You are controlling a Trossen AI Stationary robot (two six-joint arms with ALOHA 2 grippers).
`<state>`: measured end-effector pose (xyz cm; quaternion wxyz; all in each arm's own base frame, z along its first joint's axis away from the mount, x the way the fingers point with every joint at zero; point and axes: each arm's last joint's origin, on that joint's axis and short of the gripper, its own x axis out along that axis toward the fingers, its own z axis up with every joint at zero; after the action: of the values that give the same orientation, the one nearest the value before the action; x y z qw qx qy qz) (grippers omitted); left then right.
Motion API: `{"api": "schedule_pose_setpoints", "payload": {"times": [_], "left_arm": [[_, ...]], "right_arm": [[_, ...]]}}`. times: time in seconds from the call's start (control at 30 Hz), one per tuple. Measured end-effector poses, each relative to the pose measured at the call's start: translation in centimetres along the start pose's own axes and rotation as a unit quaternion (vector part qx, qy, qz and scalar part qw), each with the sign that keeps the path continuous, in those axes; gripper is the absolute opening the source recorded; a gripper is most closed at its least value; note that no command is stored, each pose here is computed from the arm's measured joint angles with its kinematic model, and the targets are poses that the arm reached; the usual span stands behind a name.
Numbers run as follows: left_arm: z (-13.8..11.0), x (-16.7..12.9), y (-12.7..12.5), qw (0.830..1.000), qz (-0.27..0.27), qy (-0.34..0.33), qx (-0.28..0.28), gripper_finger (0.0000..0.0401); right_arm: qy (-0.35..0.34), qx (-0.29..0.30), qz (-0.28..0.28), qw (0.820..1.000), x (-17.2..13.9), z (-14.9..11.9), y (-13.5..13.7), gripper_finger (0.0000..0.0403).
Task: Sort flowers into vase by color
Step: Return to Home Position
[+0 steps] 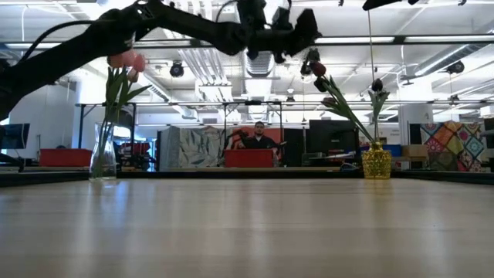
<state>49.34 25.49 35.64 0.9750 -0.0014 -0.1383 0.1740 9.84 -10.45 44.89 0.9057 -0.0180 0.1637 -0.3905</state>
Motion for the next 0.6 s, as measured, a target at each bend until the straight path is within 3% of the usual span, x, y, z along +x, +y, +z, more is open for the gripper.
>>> {"api": "schedule_pose_setpoints", "payload": {"times": [0.17,0.3,0.6], "left_arm": [[2.6,-0.7,-0.1,0.999,0.003,0.011,0.046,0.0092],[1.8,-0.7,0.4,0.999,0.008,0.037,0.034,0.0012],[-1.4,-0.5,1.1,0.998,0.018,0.067,-0.001,0.0003]], "right_arm": [[0.000,0.000,0.000,1.000,0.0,0.0,0.0,0.0013],[-0.001,0.001,0.000,1.000,0.0,0.0,0.0,0.0013],[-0.001,0.001,-0.001,1.000,0.0,0.0,0.0,0.0013]]}}
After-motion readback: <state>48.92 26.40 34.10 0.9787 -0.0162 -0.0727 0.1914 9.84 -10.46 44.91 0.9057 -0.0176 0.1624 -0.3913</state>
